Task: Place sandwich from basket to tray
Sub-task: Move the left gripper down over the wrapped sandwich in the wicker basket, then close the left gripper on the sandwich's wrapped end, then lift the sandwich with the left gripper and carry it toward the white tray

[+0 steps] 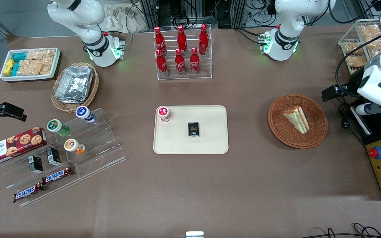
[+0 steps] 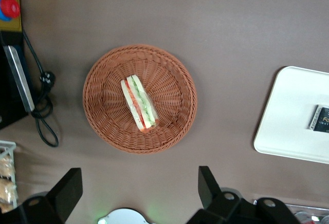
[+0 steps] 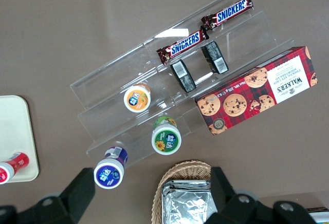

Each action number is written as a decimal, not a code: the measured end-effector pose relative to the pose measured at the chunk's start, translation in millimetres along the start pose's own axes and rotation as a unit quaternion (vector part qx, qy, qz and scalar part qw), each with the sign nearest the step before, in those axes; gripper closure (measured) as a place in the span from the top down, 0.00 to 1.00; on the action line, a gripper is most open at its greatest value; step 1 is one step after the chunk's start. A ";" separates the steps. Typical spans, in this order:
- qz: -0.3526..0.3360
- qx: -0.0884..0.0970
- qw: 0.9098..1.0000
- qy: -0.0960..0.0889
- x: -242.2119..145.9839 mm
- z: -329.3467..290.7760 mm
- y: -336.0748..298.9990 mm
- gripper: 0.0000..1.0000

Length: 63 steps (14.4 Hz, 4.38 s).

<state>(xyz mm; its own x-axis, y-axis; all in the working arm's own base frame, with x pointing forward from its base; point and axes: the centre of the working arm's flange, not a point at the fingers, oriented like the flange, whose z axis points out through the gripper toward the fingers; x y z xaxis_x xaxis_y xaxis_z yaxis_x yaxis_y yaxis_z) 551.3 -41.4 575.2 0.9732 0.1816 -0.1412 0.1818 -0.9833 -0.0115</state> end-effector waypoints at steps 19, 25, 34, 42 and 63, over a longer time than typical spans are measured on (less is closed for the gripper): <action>-0.299 -0.016 0.953 0.043 -41.1 252.7 -14.5 1.00; -0.288 -0.006 0.956 0.055 -53.5 297.8 -23.4 1.00; -0.286 -0.004 0.955 0.071 -47.0 336.6 -39.0 0.96; -0.272 -0.010 0.959 0.084 -45.2 337.6 -23.6 0.33; 0.024 0.011 0.998 0.056 -69.2 103.0 155.4 0.19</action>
<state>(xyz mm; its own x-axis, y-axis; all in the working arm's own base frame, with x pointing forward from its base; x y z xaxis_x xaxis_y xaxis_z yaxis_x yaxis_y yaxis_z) 497.7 -208.2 481.2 0.9907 0.1326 -0.0309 0.1317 -0.9908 -0.0298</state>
